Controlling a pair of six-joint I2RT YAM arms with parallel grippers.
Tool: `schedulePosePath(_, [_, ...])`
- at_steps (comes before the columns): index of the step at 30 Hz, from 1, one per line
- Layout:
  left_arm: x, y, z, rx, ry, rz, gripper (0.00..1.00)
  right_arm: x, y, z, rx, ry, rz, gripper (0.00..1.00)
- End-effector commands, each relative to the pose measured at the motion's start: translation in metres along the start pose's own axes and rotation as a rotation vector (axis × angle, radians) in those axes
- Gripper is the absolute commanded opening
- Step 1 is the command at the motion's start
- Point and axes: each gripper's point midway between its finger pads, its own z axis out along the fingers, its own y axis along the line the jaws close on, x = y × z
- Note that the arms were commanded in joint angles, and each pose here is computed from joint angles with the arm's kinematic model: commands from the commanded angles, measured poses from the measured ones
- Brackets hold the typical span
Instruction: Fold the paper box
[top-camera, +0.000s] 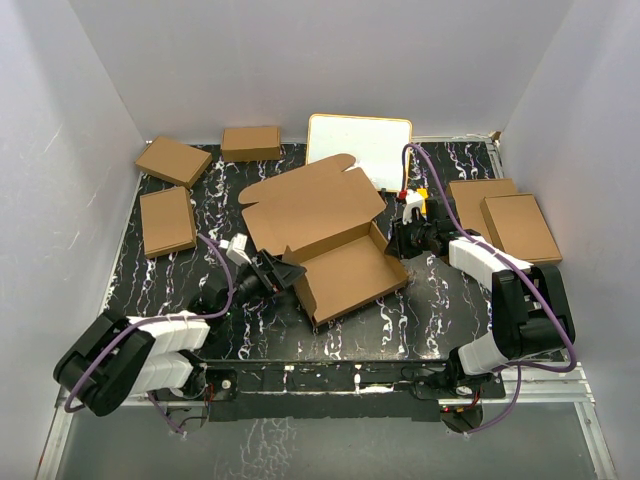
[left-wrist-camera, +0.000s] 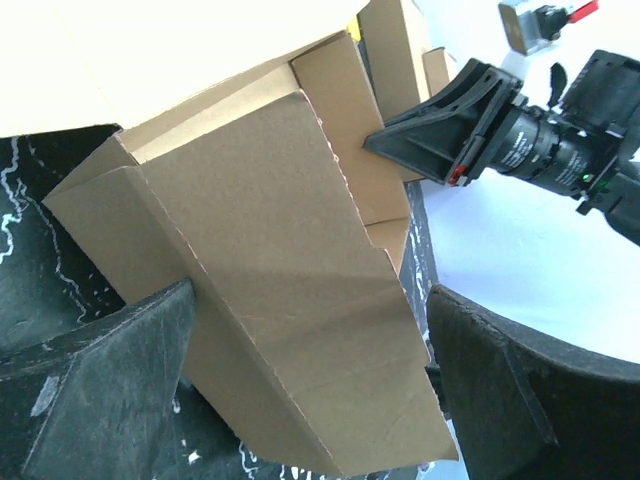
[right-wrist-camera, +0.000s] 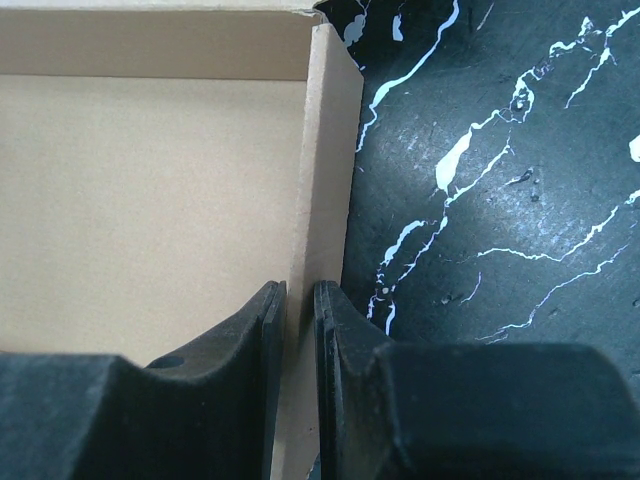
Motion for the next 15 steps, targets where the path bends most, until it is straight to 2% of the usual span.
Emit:
schedulePosePath(1, [-0.014,-0.027,-0.001,0.115,-0.062,-0.004,0.97,-0.012,0.012,-0.002,-0.047,-0.049,-0.028,0.21])
schedulePosePath(8, [-0.012,-0.023,0.001,0.106,-0.063,-0.059,0.97,-0.012,0.012,-0.002,-0.048,-0.049,-0.029,0.21])
schedulePosePath(15, [-0.009,-0.010,0.004,0.042,-0.051,-0.102,0.88,-0.012,0.012,-0.002,-0.049,-0.049,-0.030,0.21])
